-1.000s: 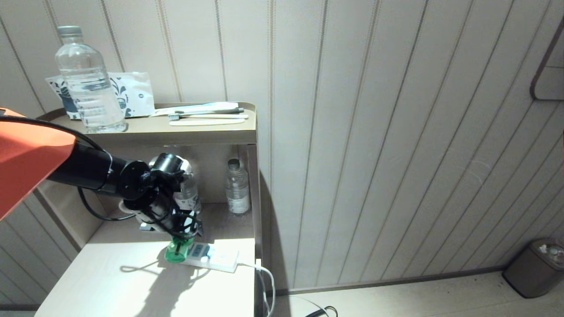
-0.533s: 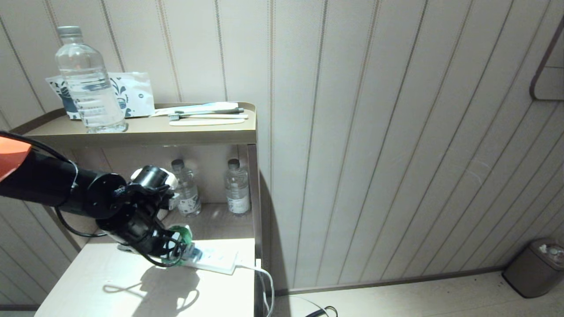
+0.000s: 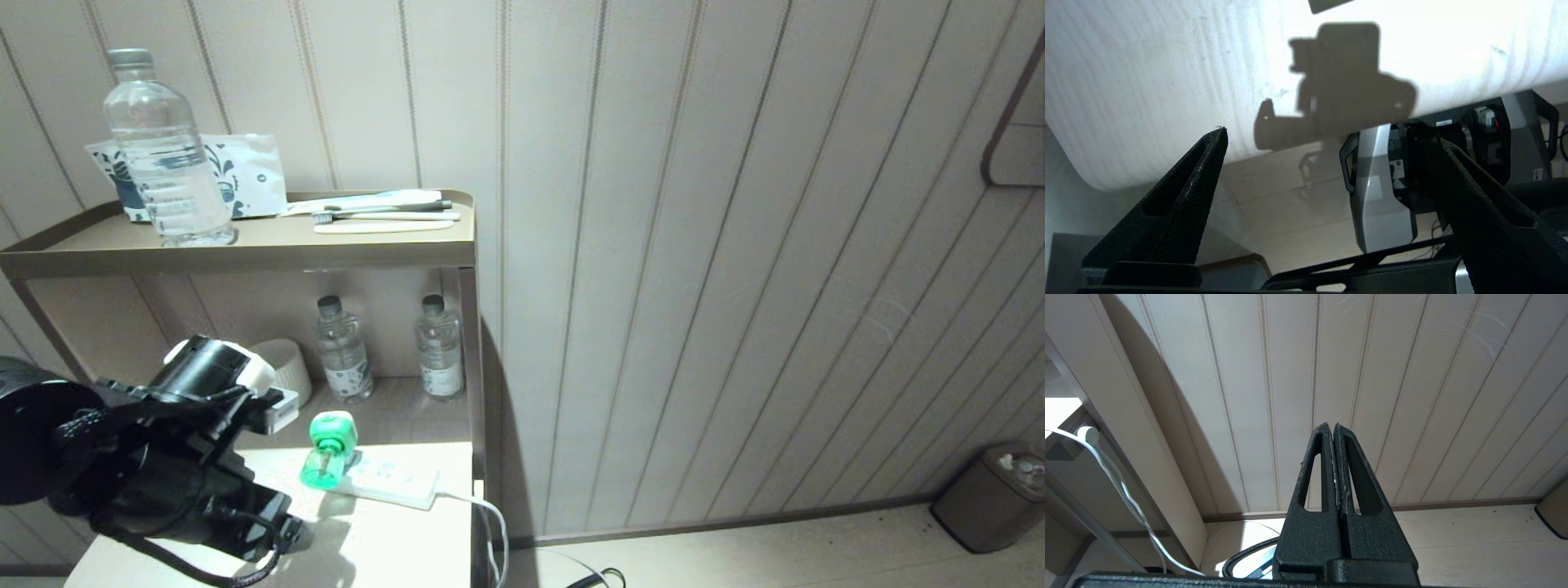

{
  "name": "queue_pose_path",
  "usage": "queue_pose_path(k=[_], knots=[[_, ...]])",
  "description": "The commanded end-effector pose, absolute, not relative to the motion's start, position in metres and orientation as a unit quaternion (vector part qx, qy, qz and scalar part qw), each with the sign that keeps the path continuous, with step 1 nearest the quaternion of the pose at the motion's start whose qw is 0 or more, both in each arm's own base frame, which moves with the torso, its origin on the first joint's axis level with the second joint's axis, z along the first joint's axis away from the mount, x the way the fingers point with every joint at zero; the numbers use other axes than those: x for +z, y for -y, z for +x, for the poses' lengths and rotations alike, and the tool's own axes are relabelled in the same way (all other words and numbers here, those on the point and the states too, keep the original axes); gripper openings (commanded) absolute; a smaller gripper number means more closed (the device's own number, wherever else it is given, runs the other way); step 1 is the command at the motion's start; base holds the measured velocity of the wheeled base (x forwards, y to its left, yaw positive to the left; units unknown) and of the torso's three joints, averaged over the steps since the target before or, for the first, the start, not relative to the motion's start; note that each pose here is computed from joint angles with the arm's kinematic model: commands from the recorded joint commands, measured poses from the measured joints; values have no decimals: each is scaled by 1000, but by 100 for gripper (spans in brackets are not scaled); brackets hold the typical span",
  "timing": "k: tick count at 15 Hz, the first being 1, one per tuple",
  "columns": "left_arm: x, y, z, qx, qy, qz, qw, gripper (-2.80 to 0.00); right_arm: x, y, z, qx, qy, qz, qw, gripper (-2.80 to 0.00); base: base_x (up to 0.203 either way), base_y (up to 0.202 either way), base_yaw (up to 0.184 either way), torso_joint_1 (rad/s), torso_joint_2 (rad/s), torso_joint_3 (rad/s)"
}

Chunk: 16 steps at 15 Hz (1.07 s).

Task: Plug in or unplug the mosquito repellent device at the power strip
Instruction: Hold the socket with your right hand and unplug it with your left hand

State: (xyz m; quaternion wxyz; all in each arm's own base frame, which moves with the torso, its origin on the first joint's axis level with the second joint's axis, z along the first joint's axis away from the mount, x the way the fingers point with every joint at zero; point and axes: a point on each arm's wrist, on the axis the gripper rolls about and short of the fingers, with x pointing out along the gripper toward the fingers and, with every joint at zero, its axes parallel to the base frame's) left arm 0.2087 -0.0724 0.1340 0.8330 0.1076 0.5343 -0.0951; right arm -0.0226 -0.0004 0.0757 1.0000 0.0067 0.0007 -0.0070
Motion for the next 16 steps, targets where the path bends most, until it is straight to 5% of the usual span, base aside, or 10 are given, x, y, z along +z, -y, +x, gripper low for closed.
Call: queue_pose_path(k=[1,5,6,16], knots=[[146,65,183,-102,-510,103,848,0,76,0,-23,-6,-1,7,1000,-280,0,0,0,0,0,0],[158,42,125,-106,-448,84,884,0,76,0,-23,-7,-1,7,1000,-280,0,0,0,0,0,0],[164,37,111,-107,-419,77,898,-280,76,0,-23,-7,-1,7,1000,-280,0,0,0,0,0,0],[173,8,36,-74,-163,-13,984,-280,76,0,-23,-7,-1,7,1000,-280,0,0,0,0,0,0]])
